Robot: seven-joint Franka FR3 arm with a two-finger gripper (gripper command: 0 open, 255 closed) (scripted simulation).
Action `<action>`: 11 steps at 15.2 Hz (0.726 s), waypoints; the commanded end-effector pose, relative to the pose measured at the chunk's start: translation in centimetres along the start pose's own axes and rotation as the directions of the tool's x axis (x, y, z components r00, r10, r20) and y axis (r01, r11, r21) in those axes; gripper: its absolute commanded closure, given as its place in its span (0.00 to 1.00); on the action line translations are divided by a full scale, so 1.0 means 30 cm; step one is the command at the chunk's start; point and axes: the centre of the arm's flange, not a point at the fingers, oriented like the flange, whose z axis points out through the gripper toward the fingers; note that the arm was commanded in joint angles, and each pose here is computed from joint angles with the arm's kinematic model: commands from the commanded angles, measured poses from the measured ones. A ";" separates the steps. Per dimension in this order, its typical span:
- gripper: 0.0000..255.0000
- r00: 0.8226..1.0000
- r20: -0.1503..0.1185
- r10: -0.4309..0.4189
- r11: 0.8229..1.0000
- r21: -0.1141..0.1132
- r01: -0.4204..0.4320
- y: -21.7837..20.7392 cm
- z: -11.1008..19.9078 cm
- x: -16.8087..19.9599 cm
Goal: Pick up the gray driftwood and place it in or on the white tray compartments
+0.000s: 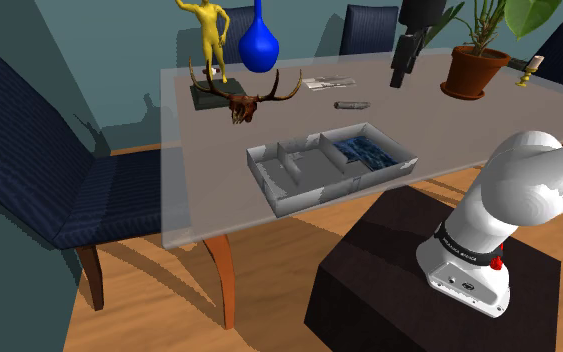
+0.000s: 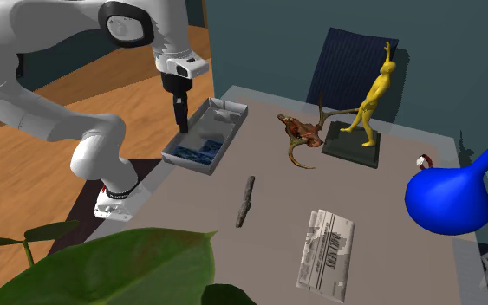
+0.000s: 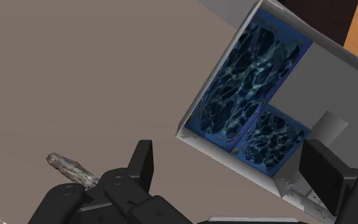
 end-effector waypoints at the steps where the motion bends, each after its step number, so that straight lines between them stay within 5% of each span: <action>1: 0.00 1.000 0.000 0.000 1.000 0.000 0.000 0.000 0.000 0.000; 3: 0.00 0.994 -0.013 -0.109 0.994 -0.015 0.109 0.063 0.052 0.004; 6: 0.00 0.962 -0.029 -0.271 0.962 -0.040 0.270 0.157 0.129 0.023; 11: 0.00 0.851 -0.045 -0.523 0.851 -0.085 0.518 0.305 0.252 0.093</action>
